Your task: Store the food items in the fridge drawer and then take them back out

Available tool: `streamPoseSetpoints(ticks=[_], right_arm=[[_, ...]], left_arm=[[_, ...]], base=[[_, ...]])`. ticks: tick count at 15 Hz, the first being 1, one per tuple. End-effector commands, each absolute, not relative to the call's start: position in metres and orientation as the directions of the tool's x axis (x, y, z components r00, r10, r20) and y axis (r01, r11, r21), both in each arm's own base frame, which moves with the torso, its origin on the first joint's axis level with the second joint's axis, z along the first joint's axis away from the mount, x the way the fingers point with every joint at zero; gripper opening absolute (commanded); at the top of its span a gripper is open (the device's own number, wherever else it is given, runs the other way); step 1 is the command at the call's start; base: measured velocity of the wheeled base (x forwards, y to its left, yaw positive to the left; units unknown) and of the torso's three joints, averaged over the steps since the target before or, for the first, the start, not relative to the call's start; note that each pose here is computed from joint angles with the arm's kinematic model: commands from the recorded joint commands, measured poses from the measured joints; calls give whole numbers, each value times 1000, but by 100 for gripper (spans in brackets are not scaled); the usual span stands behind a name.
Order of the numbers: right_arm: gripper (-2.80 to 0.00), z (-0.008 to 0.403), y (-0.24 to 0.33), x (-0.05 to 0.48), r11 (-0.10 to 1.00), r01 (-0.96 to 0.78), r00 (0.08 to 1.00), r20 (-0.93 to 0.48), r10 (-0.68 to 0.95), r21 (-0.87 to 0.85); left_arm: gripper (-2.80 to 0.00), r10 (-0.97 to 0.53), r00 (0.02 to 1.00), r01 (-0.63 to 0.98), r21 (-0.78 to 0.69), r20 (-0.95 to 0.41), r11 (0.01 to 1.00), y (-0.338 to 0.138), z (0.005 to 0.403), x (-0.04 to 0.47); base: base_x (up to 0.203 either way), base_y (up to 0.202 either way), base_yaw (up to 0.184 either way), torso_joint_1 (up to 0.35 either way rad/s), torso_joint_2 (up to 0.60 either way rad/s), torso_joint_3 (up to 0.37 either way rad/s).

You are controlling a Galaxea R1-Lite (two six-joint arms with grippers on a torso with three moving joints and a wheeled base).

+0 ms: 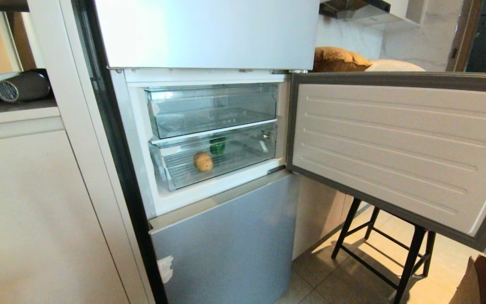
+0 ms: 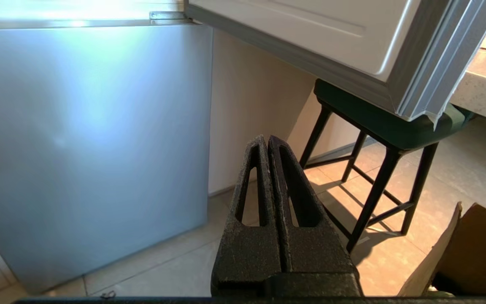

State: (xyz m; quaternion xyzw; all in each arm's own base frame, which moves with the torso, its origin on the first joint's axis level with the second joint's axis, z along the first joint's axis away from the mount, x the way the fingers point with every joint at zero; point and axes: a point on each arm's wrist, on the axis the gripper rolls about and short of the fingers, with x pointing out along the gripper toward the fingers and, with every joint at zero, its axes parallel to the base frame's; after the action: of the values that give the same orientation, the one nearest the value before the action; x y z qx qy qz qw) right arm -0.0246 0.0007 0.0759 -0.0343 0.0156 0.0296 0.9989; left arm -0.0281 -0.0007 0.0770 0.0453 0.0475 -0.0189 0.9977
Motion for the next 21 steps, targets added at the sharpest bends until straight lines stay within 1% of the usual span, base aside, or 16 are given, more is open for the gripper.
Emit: streamPoseSetpoints(ticks=[1,5,8,18,21], right_arm=[[-280,76,1,-25,996,-60,998,-35,58,-67],[-280,76,0,-24,999,-44,998,-35,43,-10],[-280,76,0,-24,999,-37,999,-35,37,-2],[-280,75,0,-24,999,-33,999,-36,33,-2],[-280,75,0,-24,998,-37,999,-34,35,-48]], left_arm=[[-280,-29,995,33,38,-99,999,-1,76,-28],[-280,-25,995,27,28,-98,999,-1,76,-29],[-280,-24,995,27,27,-99,999,-1,76,-28],[-280,-23,995,25,25,-98,999,-1,76,-28],[-280,-23,995,26,25,-98,999,-1,76,-29]], base=[[0,0,0,0,0,0],[0,0,0,0,0,0],[0,0,0,0,0,0],[0,0,0,0,0,0],[0,0,0,0,0,0]])
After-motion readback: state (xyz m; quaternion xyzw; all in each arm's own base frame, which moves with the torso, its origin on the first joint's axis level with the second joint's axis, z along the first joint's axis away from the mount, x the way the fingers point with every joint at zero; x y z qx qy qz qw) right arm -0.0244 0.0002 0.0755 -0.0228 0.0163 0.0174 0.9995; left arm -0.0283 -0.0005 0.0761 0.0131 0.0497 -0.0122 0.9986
